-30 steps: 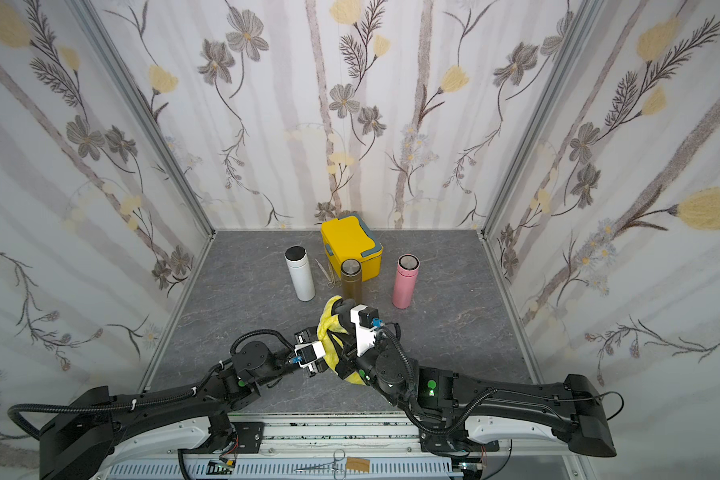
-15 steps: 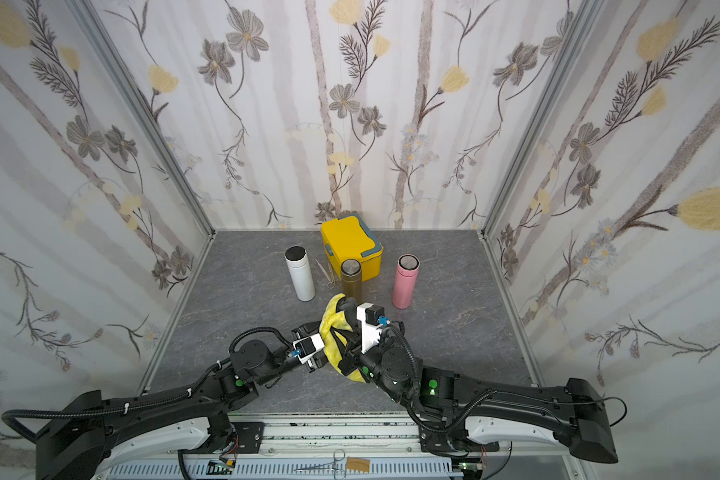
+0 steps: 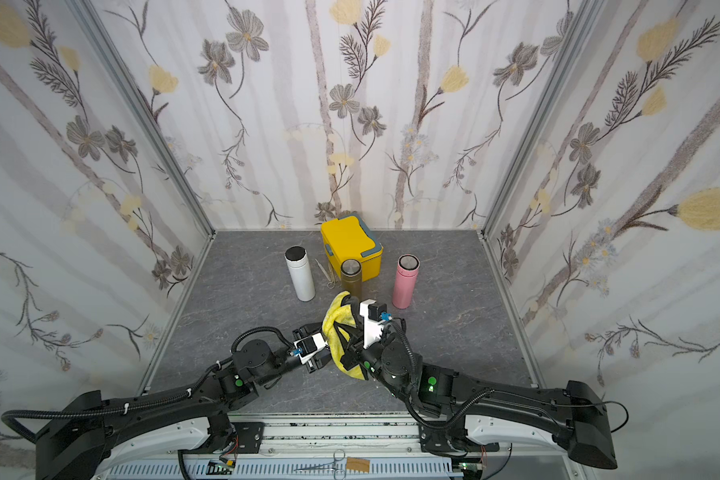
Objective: Wipe the surface of the thermos
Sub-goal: Wipe the dirt from the surface of the thermos.
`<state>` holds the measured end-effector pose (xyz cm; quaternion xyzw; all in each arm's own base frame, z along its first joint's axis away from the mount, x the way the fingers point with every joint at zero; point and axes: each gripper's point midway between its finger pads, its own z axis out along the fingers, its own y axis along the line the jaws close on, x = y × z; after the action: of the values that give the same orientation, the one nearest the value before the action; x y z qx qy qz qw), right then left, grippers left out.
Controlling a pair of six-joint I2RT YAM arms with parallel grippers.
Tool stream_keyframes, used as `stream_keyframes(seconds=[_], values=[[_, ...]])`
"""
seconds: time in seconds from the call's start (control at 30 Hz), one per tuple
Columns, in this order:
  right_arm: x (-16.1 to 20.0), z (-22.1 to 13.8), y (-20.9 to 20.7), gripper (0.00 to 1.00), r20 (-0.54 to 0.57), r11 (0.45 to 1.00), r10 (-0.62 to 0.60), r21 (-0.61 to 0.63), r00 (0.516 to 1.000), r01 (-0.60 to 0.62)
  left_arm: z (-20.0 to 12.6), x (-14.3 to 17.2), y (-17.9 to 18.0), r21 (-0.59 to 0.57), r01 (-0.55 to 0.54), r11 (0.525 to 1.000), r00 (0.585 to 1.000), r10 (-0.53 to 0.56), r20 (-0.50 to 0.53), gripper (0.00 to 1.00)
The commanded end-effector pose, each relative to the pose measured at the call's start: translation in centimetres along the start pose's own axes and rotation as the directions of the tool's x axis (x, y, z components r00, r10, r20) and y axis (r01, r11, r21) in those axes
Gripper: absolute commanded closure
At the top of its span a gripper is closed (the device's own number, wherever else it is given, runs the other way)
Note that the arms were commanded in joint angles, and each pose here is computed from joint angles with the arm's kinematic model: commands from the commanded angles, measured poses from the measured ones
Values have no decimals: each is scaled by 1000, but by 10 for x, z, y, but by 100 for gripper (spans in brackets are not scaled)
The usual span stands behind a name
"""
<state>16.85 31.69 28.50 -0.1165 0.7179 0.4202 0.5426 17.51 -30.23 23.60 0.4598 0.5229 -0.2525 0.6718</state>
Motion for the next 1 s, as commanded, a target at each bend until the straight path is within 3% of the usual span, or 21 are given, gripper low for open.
stream_keyframes(seconds=[0.0,0.1,0.3,0.47,0.63,0.83,0.97], values=[[52,8,6,100,-191,994,-109,-3,976,110,-11,-79,15,-46,-32,998,952,44,304,100],[54,11,7,100,-199,995,-96,15,975,101,-11,-79,15,-48,-29,998,952,42,304,100],[30,-1,-38,100,-112,995,-11,95,994,22,-15,-83,16,-47,-19,999,947,33,321,100],[47,7,12,100,-173,994,-96,-67,980,86,-16,-85,17,-54,-13,998,945,30,325,100],[54,12,34,100,-197,990,-124,-93,973,107,-19,-86,19,-66,-8,998,944,30,330,100],[29,0,-20,100,-115,998,-35,46,993,41,-18,-87,31,-117,33,993,944,8,328,100],[11,-24,-60,100,-28,986,-1,167,1000,6,-27,-93,63,-238,204,950,923,-105,371,100]])
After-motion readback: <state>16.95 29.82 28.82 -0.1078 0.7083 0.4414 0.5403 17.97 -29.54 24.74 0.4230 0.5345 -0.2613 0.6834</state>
